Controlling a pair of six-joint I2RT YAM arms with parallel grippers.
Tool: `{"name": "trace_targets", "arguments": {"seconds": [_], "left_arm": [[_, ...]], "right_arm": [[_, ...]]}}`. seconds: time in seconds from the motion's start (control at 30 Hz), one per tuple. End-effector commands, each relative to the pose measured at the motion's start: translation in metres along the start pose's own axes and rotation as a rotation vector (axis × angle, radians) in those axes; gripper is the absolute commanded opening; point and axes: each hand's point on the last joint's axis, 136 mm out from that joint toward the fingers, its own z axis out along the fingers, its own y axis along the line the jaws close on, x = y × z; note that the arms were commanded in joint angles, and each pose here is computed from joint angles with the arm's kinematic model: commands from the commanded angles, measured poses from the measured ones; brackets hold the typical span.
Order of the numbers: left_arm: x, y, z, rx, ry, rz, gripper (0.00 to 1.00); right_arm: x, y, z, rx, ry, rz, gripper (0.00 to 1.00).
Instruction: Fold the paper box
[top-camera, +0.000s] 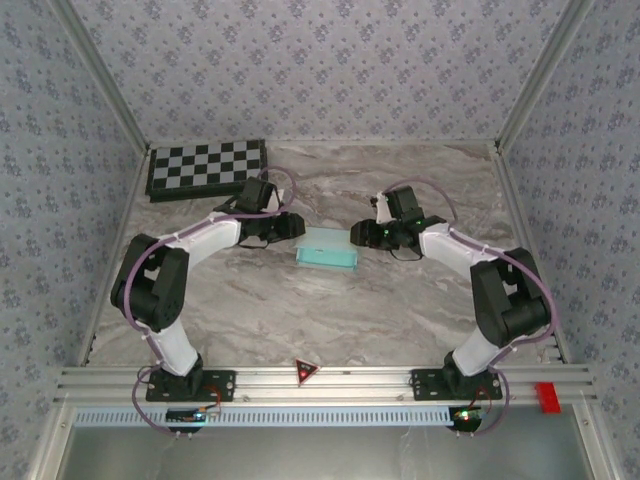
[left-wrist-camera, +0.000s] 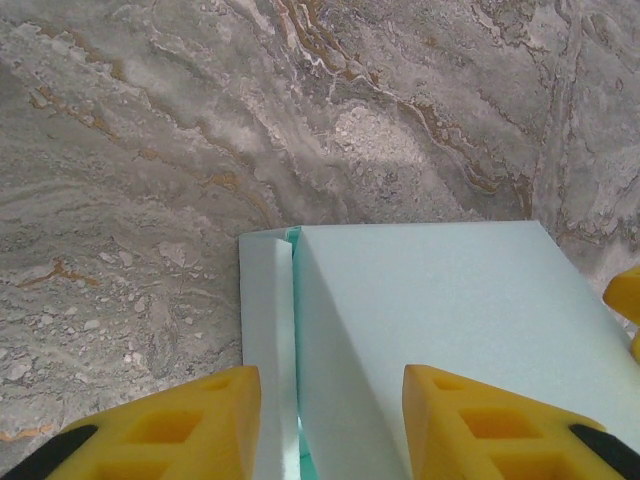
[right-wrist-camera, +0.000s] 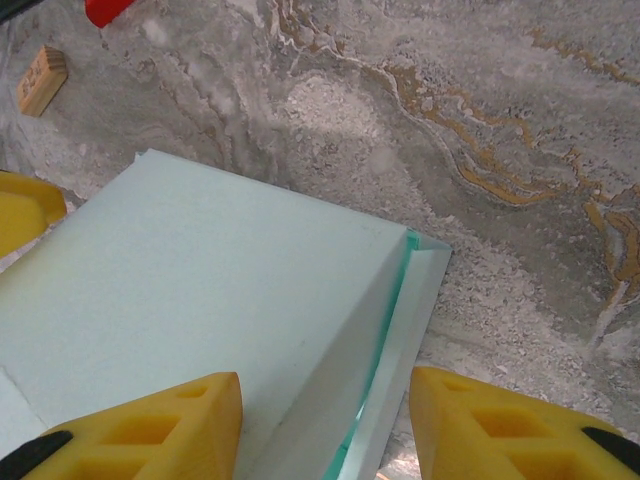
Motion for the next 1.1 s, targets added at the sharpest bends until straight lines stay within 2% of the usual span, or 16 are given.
{"name": "trace_targets", "arguments": {"seconds": [0.0, 0.37, 0.77, 1.07], "left_arm": [[0.015, 0.007, 0.011, -0.012, 0.048, -0.017, 0.42], [0.033, 0.013, 0.028, -0.021, 0.091, -0.035, 0.41], [0.05, 0.016, 0.034, -0.029, 0.113, -0.058, 0.37], [0.076, 0.019, 0.033, -0.039, 0.12, -0.108, 0.33]], "right_arm": [[0.009, -0.001, 0.008, -0.001, 0.039, 0.01, 0.49], [0.023, -0.013, 0.026, 0.022, 0.081, 0.038, 0.47], [0.028, -0.019, 0.04, 0.039, 0.115, 0.041, 0.38], [0.028, -0.022, 0.054, 0.089, 0.189, -0.031, 0.35]]}}
